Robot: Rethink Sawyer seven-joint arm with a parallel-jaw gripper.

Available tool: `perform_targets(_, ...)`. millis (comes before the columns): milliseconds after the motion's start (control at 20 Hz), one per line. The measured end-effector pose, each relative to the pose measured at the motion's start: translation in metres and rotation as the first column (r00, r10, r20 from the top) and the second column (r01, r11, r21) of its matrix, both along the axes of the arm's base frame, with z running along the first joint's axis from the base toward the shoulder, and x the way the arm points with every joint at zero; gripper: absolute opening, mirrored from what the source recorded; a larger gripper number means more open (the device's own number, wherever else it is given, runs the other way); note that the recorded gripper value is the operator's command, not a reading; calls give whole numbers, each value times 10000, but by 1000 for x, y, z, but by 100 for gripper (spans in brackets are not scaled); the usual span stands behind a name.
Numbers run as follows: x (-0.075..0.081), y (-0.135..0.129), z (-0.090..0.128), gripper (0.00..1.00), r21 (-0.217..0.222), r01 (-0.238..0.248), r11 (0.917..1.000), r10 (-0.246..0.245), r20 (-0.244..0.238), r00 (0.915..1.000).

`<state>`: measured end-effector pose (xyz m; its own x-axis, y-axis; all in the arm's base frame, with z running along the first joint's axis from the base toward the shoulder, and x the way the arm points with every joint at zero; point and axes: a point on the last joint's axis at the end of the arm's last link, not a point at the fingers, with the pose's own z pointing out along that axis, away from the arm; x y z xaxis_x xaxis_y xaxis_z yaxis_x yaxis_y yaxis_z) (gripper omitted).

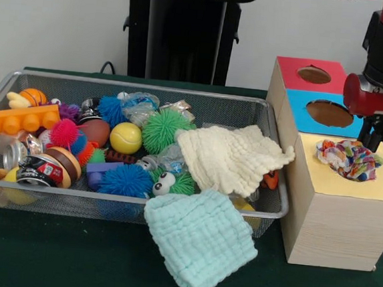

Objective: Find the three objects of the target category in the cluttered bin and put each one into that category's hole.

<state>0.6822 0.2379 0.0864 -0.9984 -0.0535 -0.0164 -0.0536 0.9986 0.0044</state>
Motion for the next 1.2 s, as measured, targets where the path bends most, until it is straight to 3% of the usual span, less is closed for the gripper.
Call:
perform_targets(400, 2, -3, -1, 0, 72, 39, 10000, -41, 249, 9997)
perform_targets(1000, 11, -6, -4, 0, 309, 78, 9995, -113, 1151, 9933)
perform_targets(1200, 11, -7, -4, 0, 319, 79, 9995, -119, 1258, 9920)
